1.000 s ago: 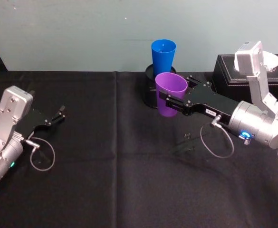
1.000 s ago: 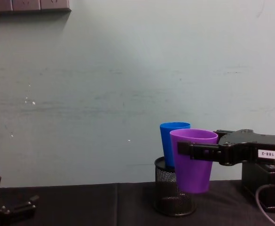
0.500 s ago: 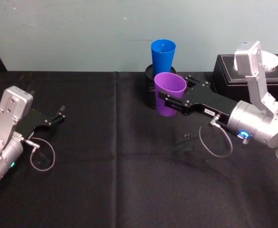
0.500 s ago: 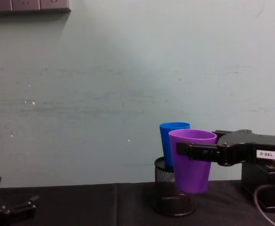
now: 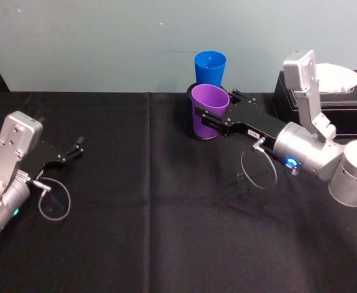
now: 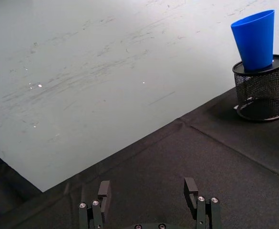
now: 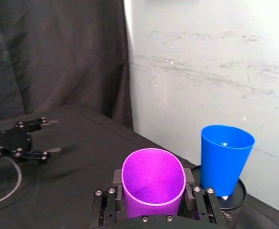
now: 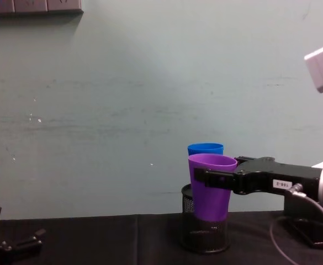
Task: Pick up one cup with a gripper and tap it against the other cup.
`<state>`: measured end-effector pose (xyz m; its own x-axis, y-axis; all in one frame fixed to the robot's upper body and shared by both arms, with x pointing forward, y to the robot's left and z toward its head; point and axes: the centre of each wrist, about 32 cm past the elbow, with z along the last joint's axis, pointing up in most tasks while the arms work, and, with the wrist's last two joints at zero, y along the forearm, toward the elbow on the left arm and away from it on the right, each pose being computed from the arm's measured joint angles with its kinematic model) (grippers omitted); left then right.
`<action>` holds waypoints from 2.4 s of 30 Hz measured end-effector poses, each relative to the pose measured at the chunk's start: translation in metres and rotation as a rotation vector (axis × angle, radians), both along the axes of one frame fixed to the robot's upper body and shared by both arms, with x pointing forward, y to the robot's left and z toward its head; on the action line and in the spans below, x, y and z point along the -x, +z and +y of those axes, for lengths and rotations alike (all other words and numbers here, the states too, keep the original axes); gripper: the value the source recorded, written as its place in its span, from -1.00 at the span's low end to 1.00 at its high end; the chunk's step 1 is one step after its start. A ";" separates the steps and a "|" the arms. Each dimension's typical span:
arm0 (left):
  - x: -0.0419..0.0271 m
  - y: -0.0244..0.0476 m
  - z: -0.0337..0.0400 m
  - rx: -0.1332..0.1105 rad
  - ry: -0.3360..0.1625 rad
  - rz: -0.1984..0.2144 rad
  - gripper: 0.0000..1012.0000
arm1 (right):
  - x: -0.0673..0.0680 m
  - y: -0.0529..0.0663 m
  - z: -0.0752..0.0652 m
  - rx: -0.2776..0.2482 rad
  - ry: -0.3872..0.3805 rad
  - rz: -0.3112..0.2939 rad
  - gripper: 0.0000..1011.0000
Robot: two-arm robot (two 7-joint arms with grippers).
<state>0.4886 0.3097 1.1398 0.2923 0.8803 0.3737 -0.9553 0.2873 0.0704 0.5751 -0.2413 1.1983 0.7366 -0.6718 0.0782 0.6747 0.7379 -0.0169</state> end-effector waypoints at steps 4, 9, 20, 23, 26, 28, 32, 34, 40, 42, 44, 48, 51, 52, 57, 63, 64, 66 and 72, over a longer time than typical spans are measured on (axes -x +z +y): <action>0.0000 0.0000 0.0000 0.000 0.000 0.000 0.99 | -0.005 -0.003 0.003 -0.001 -0.012 0.006 0.44; 0.0000 0.0000 0.0000 0.000 0.000 0.000 0.99 | -0.014 -0.008 0.007 0.001 -0.036 0.009 0.44; 0.0000 0.0000 0.0000 0.000 0.000 0.000 0.99 | -0.030 -0.010 0.013 -0.006 -0.096 -0.002 0.44; 0.0000 0.0000 0.0000 0.000 0.000 0.000 0.99 | -0.033 -0.011 0.015 -0.009 -0.106 0.004 0.44; 0.0000 0.0000 0.0000 0.000 0.000 0.000 0.99 | -0.036 -0.011 0.017 -0.011 -0.113 0.003 0.44; 0.0000 0.0000 0.0000 0.000 0.000 0.000 0.99 | -0.038 -0.010 0.018 -0.011 -0.118 0.003 0.44; 0.0000 0.0000 0.0000 0.000 0.000 0.000 0.99 | -0.041 -0.009 0.021 -0.012 -0.125 -0.002 0.44; 0.0000 0.0000 0.0000 0.000 0.000 0.000 0.99 | -0.042 -0.009 0.022 -0.011 -0.129 -0.004 0.44; 0.0000 0.0000 0.0000 0.000 0.000 0.000 0.99 | -0.044 -0.006 0.024 -0.013 -0.134 -0.009 0.44; 0.0000 0.0000 0.0000 0.000 0.000 0.000 0.99 | -0.044 -0.006 0.024 -0.013 -0.135 -0.010 0.44; 0.0000 0.0000 0.0000 0.000 0.000 0.000 0.99 | -0.044 -0.005 0.024 -0.014 -0.136 -0.010 0.44; 0.0000 0.0000 0.0000 0.000 0.000 0.000 0.99 | -0.044 -0.004 0.023 -0.018 -0.139 -0.006 0.44; 0.0000 0.0000 0.0000 0.000 0.000 0.000 0.99 | -0.044 -0.004 0.023 -0.020 -0.140 -0.002 0.44; 0.0000 0.0000 0.0000 0.000 0.000 0.000 0.99 | -0.044 -0.004 0.023 -0.020 -0.140 -0.002 0.44; 0.0000 0.0000 0.0000 0.000 0.000 0.000 0.99 | -0.044 -0.004 0.023 -0.020 -0.138 -0.002 0.44; 0.0000 0.0000 0.0000 0.000 0.000 0.000 0.99 | -0.044 -0.004 0.024 -0.020 -0.136 -0.003 0.44; 0.0000 0.0000 0.0000 0.000 0.000 0.000 0.99 | -0.044 -0.004 0.024 -0.020 -0.136 -0.003 0.44; 0.0000 0.0000 0.0000 0.000 0.000 0.000 0.99 | -0.044 -0.004 0.024 -0.020 -0.136 -0.003 0.44; 0.0000 0.0000 0.0000 0.000 0.000 0.000 0.99 | -0.044 -0.005 0.024 -0.019 -0.134 -0.003 0.44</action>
<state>0.4886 0.3096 1.1398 0.2923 0.8803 0.3737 -0.9552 0.2874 0.0703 0.6191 -0.2178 1.1937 0.6396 -0.7659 0.0666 0.7676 0.6409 -0.0012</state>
